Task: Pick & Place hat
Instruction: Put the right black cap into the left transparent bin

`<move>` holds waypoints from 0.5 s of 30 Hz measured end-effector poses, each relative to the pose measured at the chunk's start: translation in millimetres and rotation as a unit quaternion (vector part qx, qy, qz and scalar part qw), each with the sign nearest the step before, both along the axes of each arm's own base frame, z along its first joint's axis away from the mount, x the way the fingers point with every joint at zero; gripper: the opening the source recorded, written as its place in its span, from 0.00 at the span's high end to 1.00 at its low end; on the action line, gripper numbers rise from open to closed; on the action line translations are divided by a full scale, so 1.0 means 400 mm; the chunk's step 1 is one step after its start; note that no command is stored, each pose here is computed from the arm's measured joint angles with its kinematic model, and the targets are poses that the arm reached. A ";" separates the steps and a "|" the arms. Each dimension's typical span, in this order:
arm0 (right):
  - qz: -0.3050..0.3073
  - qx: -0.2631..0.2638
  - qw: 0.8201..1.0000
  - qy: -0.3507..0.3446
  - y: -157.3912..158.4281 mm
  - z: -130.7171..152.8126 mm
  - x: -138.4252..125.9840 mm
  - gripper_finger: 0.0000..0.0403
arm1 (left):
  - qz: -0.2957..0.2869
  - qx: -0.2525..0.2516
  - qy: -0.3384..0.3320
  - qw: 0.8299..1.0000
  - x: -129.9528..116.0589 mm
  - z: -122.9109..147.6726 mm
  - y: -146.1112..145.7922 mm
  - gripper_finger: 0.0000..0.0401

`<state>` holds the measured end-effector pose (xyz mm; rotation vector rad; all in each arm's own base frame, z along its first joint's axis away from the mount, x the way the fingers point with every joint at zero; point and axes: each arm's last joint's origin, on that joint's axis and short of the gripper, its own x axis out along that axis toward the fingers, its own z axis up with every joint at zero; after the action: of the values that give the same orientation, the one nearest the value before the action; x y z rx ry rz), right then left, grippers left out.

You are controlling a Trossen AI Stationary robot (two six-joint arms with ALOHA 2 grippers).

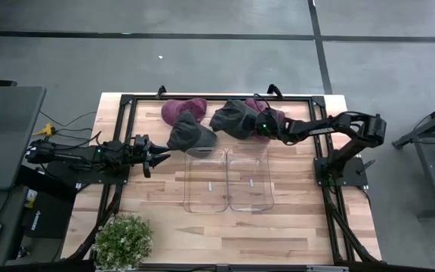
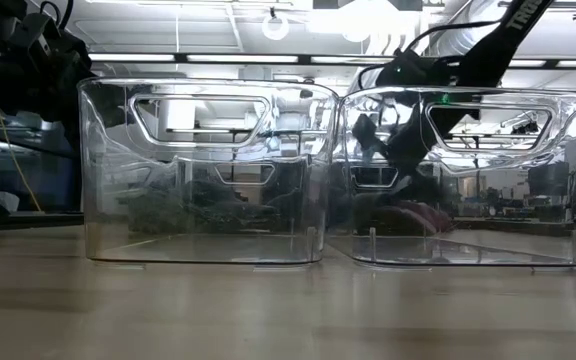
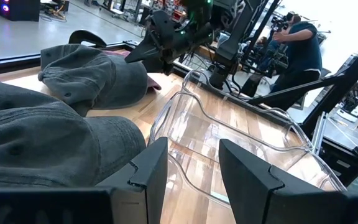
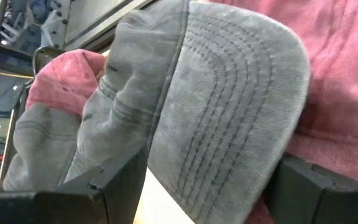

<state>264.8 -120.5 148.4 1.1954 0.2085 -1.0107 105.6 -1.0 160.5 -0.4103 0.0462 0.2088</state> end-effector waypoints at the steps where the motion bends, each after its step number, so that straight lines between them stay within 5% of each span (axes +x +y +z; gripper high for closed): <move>1: 0.000 -0.001 1.000 -0.004 -0.001 -0.002 0.003 0.32 | 0.000 0.000 0.000 1.000 0.000 0.000 0.000 0.66; 8: -0.004 -0.012 1.000 -0.005 -0.004 -0.004 0.007 0.34 | 0.000 0.000 0.000 1.000 0.000 0.000 0.000 0.66; 15: 0.004 -0.013 1.000 -0.002 -0.005 -0.005 0.007 0.48 | 0.000 0.000 0.000 1.000 0.000 0.000 0.000 0.66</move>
<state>267.5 -122.3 146.4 1.1712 0.1962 -1.0009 105.6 -1.0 160.5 -0.4102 0.0462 0.2091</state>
